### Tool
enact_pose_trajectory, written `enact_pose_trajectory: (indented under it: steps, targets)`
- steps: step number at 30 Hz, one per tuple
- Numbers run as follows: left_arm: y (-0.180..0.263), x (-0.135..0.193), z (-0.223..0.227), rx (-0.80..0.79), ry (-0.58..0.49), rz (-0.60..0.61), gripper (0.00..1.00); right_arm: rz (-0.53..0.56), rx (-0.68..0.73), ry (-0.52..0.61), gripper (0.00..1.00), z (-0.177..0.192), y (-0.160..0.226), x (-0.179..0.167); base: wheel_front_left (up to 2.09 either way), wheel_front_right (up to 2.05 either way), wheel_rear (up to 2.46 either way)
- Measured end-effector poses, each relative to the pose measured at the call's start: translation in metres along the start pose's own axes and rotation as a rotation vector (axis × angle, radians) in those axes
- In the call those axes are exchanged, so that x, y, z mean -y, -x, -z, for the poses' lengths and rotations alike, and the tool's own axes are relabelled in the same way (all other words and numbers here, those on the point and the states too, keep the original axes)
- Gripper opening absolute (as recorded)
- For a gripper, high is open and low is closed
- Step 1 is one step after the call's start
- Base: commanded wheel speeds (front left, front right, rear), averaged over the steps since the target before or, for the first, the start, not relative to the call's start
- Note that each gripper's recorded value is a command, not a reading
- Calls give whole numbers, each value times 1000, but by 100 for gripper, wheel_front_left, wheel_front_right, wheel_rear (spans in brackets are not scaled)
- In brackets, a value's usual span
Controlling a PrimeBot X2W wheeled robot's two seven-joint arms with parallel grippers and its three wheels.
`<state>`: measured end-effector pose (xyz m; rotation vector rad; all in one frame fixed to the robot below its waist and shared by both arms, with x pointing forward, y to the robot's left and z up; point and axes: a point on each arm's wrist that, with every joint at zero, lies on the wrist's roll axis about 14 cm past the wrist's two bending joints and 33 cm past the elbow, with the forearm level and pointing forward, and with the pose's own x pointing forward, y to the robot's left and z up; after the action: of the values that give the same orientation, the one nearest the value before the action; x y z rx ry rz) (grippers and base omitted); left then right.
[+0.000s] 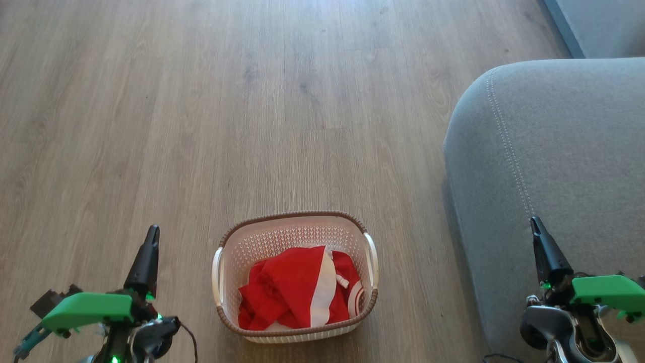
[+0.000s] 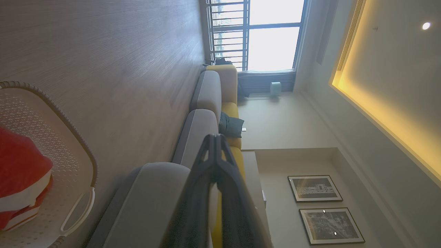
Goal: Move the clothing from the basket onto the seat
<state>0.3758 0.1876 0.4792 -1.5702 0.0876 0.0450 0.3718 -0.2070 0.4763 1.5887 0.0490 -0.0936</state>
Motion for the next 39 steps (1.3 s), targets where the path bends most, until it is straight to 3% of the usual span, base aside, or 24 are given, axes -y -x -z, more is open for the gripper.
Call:
enact_pose_trajectory:
  steps: [32,33,34,35,36,37,39]
  targets:
    - [0,0,0,0,0,0,0,0,0,0,0,0,0,0,0,0,0]
    - [0,-1,0,0,1,-4,100,4,0,-1,100,0,0,1,0,0,0]
    - [2,-6,1,-1,2,-19,100,20,-1,-3,100,1,2,6,0,0,0]
    - [5,-14,2,-3,5,-43,0,43,-1,-7,0,2,4,14,0,0,0]
    - [9,-24,3,-4,7,-71,0,70,-1,-12,0,3,8,23,0,0,0]
    - [14,-34,4,-4,11,-102,100,98,-1,-17,100,3,12,33,0,0,0]
    - [24,-53,4,-1,17,-157,100,146,2,-21,100,3,20,49,0,0,0]
